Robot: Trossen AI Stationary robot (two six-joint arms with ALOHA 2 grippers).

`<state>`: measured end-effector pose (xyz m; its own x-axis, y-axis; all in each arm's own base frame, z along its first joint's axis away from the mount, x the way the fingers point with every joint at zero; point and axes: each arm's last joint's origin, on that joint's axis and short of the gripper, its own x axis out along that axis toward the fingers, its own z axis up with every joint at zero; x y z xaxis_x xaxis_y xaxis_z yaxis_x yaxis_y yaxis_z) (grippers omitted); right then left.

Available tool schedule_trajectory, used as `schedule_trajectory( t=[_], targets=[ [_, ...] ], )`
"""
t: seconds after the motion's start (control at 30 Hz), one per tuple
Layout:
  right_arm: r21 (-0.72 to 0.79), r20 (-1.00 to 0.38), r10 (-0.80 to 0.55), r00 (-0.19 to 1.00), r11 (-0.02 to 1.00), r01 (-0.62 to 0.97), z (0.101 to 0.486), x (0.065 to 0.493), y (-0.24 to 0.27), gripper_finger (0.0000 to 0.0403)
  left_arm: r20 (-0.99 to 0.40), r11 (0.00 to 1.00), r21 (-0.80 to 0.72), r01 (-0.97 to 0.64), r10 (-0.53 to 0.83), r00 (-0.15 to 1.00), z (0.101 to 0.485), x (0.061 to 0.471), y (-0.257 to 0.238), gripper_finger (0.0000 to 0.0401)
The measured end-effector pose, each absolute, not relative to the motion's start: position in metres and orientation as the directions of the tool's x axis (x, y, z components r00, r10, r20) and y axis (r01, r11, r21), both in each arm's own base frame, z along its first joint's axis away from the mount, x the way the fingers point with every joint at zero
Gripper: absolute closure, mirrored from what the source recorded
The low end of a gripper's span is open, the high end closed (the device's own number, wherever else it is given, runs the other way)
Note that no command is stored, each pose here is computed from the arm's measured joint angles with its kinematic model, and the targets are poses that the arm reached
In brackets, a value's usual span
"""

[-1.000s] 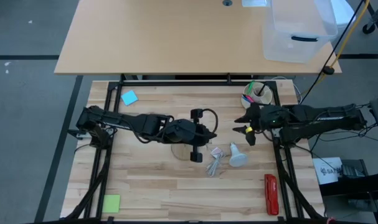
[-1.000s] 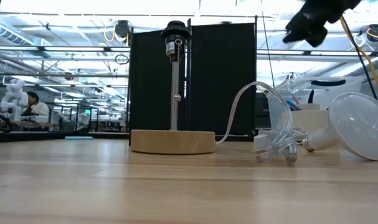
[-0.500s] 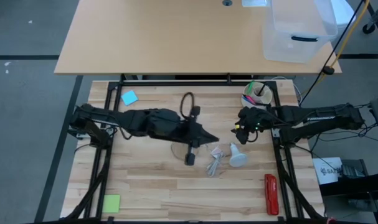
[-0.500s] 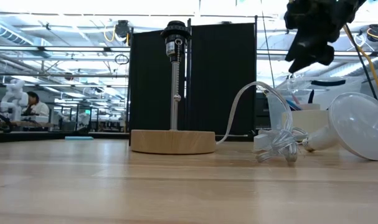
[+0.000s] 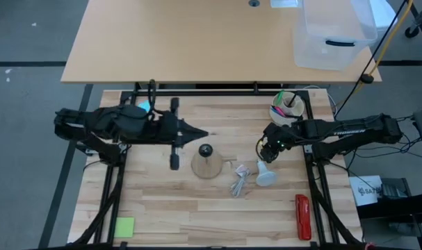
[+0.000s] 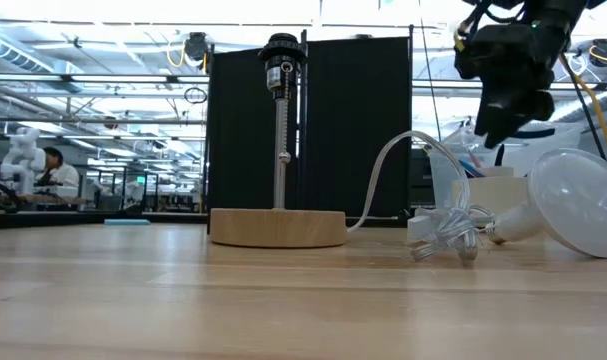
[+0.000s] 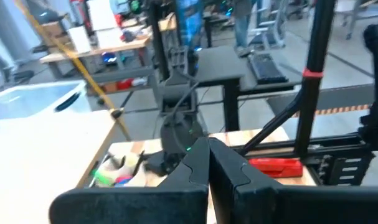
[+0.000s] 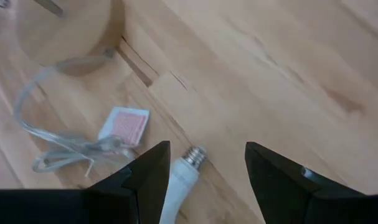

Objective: Screw lightbulb
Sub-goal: Insert the lightbulb into the lamp

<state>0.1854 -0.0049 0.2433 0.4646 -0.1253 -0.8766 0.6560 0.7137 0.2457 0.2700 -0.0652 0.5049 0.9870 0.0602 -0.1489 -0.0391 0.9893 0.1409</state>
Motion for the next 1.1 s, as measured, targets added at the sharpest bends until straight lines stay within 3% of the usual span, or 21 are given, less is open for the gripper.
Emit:
schedule_trajectory(
  t=[0.2,0.47,0.8,1.1],
  targets=[
    [0.270,-0.901,-0.076,0.427,0.671,0.691,0.235,0.192,-0.004,0.0202,-0.163,0.990,0.137,-0.023,0.046,0.986,0.483,0.260,-0.068,0.0401],
    [0.294,-0.898,-0.075,0.434,0.631,0.718,0.234,0.194,-0.004,0.0202,-0.101,0.998,0.062,0.016,-0.010,0.995,0.413,0.245,-0.067,0.0401],
    [0.385,-0.894,0.037,0.447,0.574,0.722,0.235,0.196,-0.002,0.0202,0.002,1.000,0.005,0.029,-0.029,1.000,0.318,0.233,-0.069,0.0401],
    [0.345,-0.935,0.115,0.335,0.508,0.790,0.217,0.204,-0.001,0.0202,0.000,1.000,-0.022,-0.013,0.013,1.000,0.267,0.227,-0.057,0.0401]
  ],
)
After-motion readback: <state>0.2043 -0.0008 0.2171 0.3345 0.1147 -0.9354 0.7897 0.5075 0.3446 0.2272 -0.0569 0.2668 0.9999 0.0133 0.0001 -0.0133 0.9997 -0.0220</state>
